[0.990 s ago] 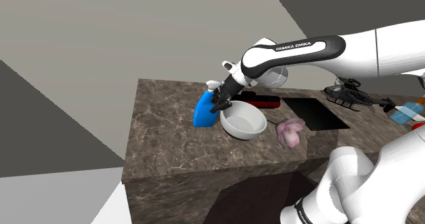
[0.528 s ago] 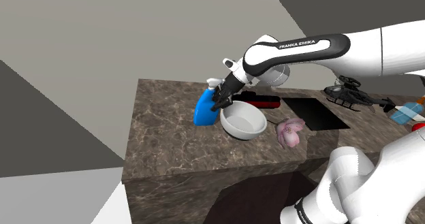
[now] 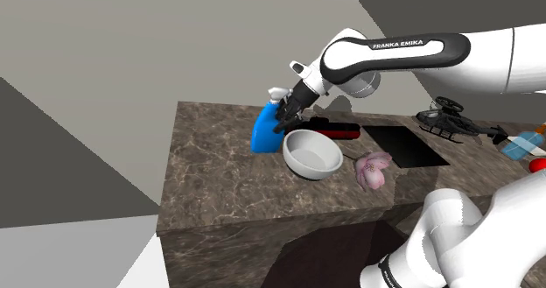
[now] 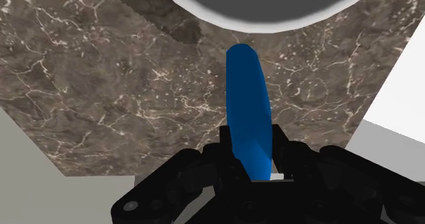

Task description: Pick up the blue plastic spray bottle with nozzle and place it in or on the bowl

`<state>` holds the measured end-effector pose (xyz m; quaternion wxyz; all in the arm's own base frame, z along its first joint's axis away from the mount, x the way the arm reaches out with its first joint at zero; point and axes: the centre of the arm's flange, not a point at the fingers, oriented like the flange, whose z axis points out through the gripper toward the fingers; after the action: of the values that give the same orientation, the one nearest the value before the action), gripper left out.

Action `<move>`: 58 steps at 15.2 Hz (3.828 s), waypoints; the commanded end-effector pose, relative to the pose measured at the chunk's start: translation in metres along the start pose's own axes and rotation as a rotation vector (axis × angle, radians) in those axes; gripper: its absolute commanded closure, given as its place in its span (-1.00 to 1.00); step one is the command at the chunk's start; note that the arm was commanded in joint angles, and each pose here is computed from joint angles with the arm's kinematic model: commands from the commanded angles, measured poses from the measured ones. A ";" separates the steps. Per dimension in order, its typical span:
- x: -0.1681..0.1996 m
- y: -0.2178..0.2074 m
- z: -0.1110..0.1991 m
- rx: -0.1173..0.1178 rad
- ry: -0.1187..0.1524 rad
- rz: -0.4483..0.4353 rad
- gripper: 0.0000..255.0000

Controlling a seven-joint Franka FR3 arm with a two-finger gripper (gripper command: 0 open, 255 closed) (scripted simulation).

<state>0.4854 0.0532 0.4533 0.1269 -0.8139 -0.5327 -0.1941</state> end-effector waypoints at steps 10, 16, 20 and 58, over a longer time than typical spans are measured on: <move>0.026 -0.001 -0.052 0.000 0.000 0.000 1.00; 0.040 -0.001 -0.080 0.000 0.000 0.000 1.00; 0.033 -0.002 -0.096 0.000 0.000 0.000 1.00; -0.155 -0.020 -0.113 0.000 0.000 0.000 -1.00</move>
<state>0.3919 -0.1124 0.4853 0.1264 -0.8139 -0.5326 -0.1946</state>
